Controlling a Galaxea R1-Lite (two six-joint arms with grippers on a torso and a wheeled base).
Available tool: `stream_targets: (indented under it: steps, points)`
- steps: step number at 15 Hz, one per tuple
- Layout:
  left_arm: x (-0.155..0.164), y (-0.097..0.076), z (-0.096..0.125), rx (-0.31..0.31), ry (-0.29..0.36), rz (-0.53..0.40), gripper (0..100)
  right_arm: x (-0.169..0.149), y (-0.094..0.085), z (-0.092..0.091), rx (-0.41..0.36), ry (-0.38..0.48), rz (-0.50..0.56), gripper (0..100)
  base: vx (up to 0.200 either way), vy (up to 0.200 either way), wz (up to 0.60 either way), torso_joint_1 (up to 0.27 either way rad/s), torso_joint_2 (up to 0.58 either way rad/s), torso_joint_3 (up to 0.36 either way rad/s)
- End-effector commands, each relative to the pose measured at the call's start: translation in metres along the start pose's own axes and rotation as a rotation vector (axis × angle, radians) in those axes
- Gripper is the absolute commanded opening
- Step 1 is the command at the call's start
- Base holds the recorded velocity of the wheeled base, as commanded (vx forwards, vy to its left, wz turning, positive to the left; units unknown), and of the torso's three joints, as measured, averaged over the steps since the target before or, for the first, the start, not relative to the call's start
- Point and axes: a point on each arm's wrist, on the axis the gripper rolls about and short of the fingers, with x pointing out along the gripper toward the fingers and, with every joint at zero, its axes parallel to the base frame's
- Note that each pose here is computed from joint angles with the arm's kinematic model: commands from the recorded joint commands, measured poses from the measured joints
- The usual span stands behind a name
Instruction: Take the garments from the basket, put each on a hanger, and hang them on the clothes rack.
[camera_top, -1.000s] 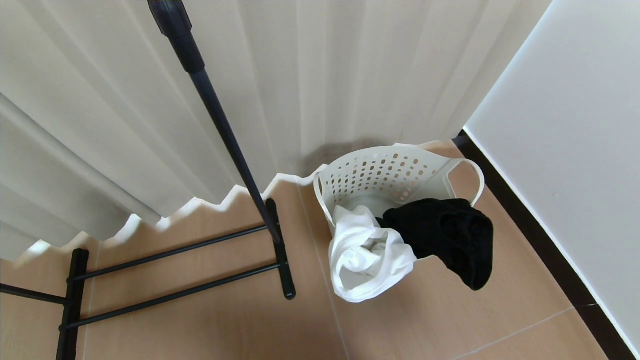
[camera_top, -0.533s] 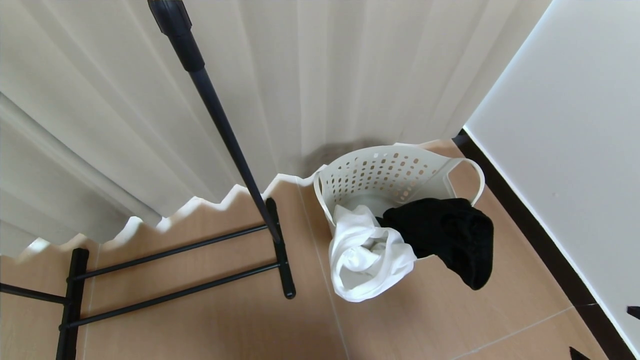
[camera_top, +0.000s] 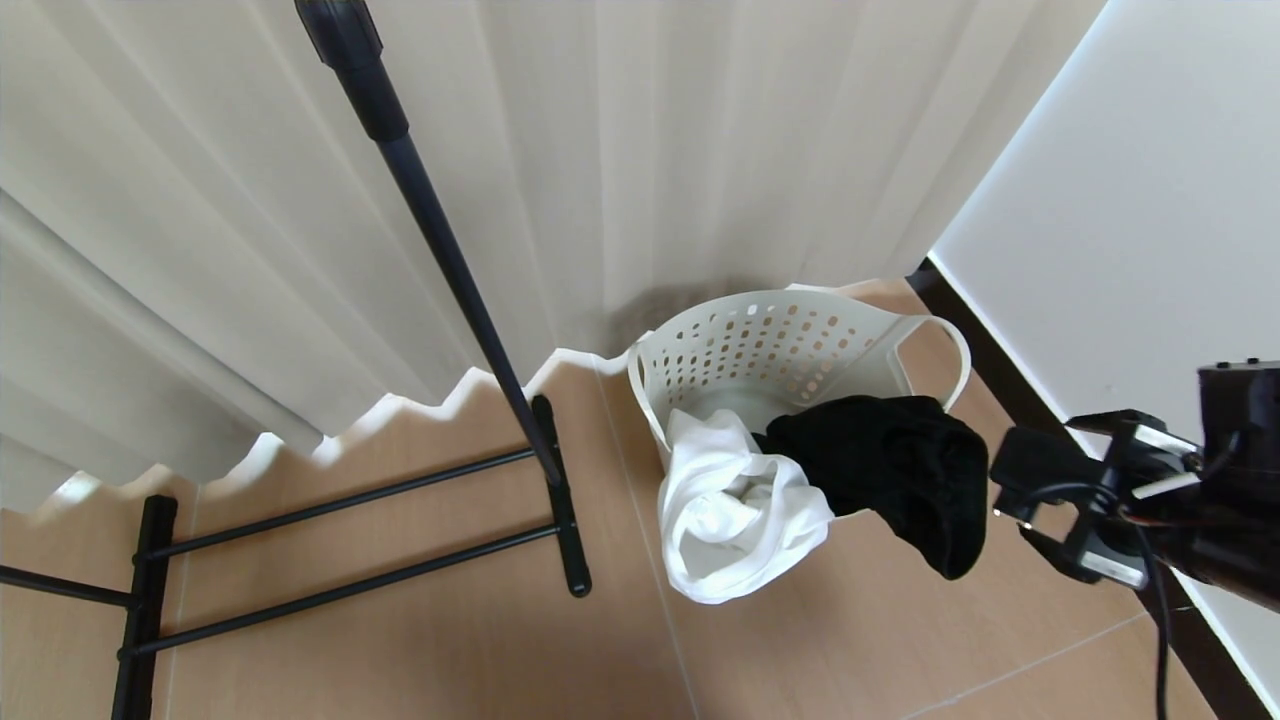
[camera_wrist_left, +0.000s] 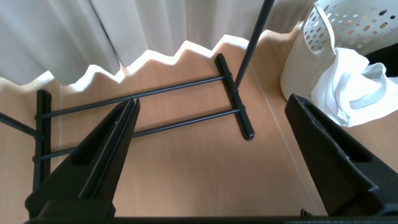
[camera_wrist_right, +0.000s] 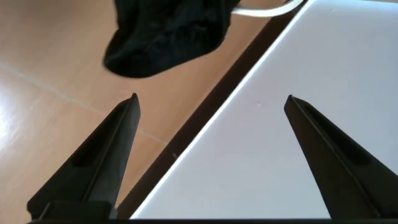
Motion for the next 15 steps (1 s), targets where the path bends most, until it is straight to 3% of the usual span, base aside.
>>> stream_targets:
  steps: [1, 4, 8, 12, 15]
  points:
    - [0.0, 0.0, 0.0, 0.0, 0.001, 0.001, 100, 0.067, 0.014, 0.023, -0.046, 0.068, -0.019, 100, 0.0, 0.0, 0.0, 0.0, 0.0, 0.0]
    - [0.0, 0.0, 0.0, 0.0, 0.001, 0.001, 100, 0.096, 0.011, 0.036, -0.039, 0.072, -0.036, 100, 0.0, 0.0, 0.0, 0.0, 0.0, 0.0]
    - [0.0, 0.0, 0.0, 0.0, 0.001, -0.001, 100, 0.109, -0.003, 0.051, -0.009, 0.034, -0.075, 100, 0.0, 0.0, 0.0, 0.0, 0.0, 0.0]
    - [0.0, 0.0, 0.0, 0.0, 0.001, 0.001, 100, 0.127, 0.002, 0.056, 0.069, 0.037, -0.062, 100, 0.0, 0.0, 0.0, 0.0, 0.0, 0.0]
    - [0.0, 0.0, 0.0, 0.0, 0.001, 0.001, 100, 0.141, 0.001, 0.062, 0.087, 0.019, -0.063, 100, 0.0, 0.0, 0.0, 0.0, 0.0, 0.0]
